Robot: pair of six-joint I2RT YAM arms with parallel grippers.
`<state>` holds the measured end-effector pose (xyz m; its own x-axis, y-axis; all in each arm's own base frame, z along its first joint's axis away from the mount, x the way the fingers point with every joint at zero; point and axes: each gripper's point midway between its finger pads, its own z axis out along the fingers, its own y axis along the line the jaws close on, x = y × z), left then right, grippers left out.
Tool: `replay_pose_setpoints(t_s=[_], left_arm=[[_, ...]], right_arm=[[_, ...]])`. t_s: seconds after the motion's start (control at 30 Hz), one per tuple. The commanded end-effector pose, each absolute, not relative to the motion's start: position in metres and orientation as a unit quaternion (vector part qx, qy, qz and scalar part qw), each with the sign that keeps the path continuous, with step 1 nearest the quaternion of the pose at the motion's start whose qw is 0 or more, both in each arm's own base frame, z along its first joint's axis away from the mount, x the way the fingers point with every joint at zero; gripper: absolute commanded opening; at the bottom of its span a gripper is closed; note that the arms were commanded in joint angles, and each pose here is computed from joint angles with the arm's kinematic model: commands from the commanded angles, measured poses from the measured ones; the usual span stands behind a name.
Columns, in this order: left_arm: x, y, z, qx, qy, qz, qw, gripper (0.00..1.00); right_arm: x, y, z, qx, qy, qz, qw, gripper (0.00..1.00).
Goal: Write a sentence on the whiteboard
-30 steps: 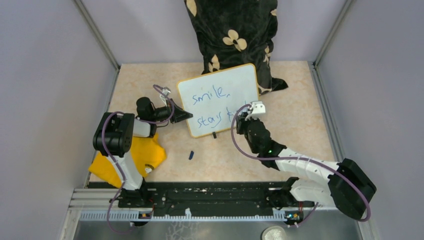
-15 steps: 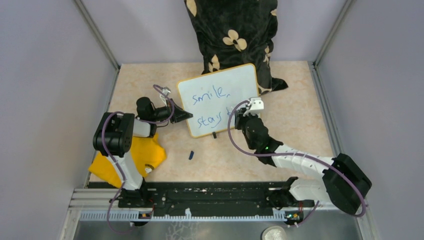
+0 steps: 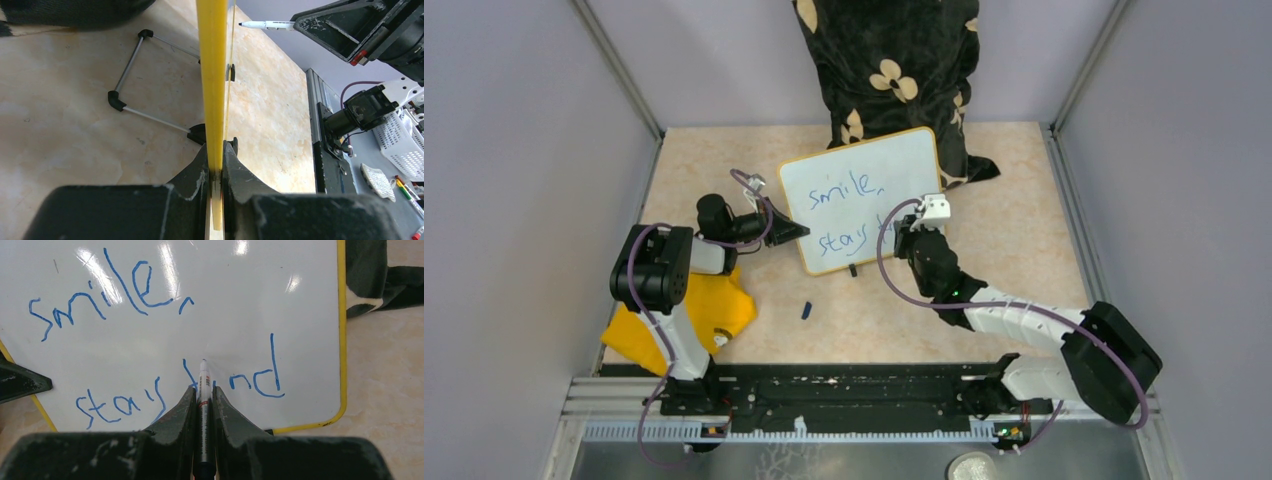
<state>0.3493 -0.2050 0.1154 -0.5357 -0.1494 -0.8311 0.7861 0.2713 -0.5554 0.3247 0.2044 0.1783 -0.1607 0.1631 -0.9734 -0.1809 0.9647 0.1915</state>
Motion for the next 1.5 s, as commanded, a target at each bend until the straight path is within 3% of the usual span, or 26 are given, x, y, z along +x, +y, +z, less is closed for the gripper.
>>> replay_pose_setpoints(t_s=[0.0, 1.23, 1.47], left_arm=[[0.354, -0.205, 0.084, 0.211, 0.710, -0.535, 0.407, 0.00], [0.354, -0.205, 0.084, 0.210, 0.710, -0.535, 0.406, 0.00], [0.355, -0.205, 0.084, 0.210, 0.710, -0.535, 0.406, 0.00]], right_arm=[[0.333, 0.208, 0.199, 0.015, 0.732, 0.155, 0.664, 0.00], [0.331, 0.199, 0.166, 0.016, 0.764, 0.130, 0.632, 0.00], [0.326, 0.198, 0.185, 0.024, 0.747, 0.154, 0.646, 0.00]])
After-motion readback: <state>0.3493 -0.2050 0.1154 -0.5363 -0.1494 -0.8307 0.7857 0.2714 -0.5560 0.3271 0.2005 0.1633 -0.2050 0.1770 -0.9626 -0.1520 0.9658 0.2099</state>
